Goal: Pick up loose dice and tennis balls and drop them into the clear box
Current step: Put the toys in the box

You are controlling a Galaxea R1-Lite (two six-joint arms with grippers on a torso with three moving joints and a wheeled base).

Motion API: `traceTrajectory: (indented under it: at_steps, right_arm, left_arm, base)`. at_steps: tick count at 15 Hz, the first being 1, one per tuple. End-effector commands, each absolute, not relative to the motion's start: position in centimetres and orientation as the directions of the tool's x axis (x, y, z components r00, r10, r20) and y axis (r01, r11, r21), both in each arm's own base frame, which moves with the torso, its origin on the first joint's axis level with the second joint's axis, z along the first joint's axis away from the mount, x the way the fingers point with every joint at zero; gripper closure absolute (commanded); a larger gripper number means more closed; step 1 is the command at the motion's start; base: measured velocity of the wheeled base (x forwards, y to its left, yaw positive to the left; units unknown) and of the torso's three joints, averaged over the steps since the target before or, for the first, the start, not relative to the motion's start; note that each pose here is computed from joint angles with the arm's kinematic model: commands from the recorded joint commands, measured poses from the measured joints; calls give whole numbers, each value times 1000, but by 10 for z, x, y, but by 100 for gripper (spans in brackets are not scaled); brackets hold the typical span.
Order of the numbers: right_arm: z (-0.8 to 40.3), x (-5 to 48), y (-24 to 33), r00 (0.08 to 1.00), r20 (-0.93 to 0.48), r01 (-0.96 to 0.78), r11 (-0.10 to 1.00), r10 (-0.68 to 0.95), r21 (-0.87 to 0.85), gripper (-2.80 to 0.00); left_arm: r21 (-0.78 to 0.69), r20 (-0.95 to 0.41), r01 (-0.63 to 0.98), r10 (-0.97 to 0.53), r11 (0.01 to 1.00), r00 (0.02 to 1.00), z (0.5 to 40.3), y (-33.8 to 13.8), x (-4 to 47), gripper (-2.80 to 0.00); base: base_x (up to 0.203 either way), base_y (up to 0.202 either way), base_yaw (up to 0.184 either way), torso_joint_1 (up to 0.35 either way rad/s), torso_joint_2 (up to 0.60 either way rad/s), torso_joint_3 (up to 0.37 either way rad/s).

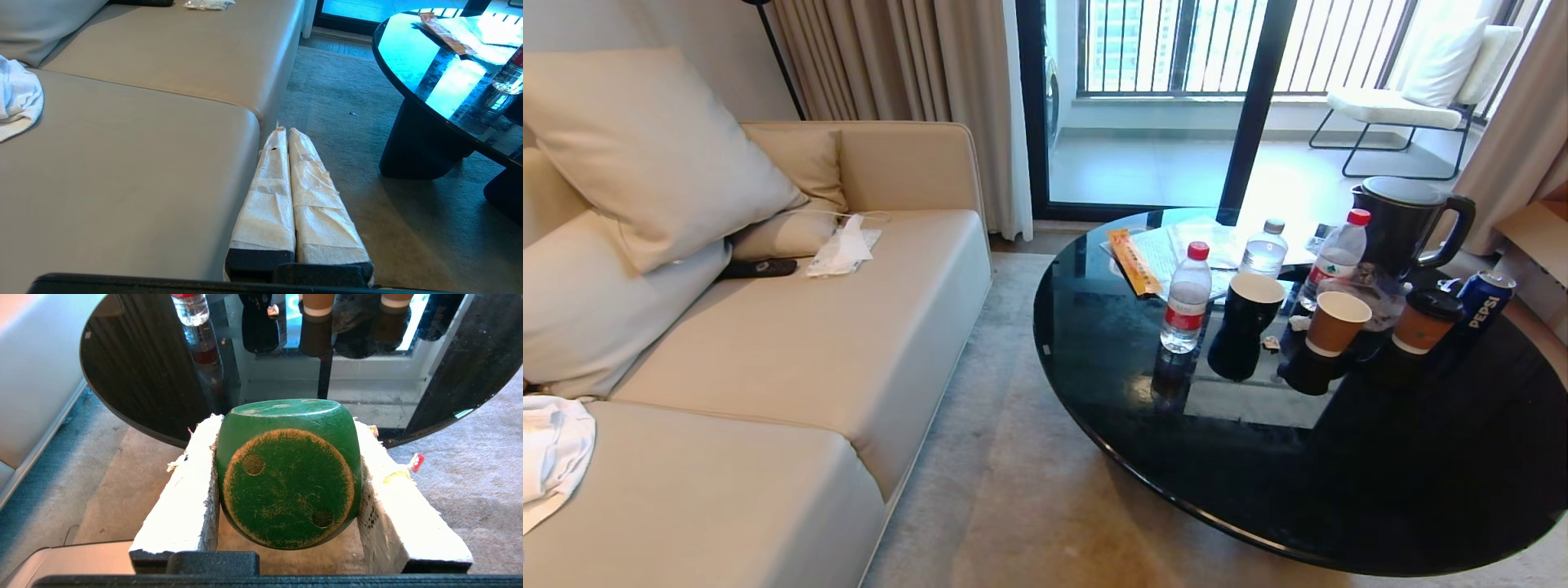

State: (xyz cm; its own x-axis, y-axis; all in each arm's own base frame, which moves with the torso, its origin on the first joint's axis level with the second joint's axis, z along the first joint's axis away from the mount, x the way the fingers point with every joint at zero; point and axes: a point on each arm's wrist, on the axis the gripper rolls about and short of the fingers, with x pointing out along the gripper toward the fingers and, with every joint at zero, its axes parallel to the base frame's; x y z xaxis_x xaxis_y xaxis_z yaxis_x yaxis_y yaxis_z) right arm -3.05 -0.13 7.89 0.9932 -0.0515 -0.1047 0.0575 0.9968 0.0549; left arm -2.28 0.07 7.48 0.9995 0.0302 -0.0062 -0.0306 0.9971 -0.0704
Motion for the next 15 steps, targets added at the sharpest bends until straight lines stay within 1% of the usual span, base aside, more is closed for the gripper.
traceTrajectory:
  at_steps: [1,5,7,10,15]
  right_arm:
    - [79,-30,-1,993,-108,58,997,-52,55,0]
    - [79,-31,-1,993,-107,57,997,-51,54,0]
    - [79,-31,-1,993,-107,58,997,-52,54,0]
    - [79,-31,-1,993,-107,57,997,-51,55,0]
    - [79,-31,-1,993,-107,58,997,-52,54,0]
  left_arm:
    - [-72,-6,-31,31,997,1000,75,1,-23,0]
    - [-70,-6,-30,29,997,1000,75,1,-23,0]
    - [-69,-6,-28,28,997,1000,75,1,-23,0]
    - [11,-2,8,-8,1000,1000,75,0,-23,0]
    - [15,-2,7,-7,1000,1000,75,0,-23,0]
  base:
    - [0,0,0,5,-1,207]
    - [0,0,0,3,5,195]
    - [0,0,0,1,0,52]
    - [0,0,0,2,2,35]
    - [0,0,0,0,0,0]
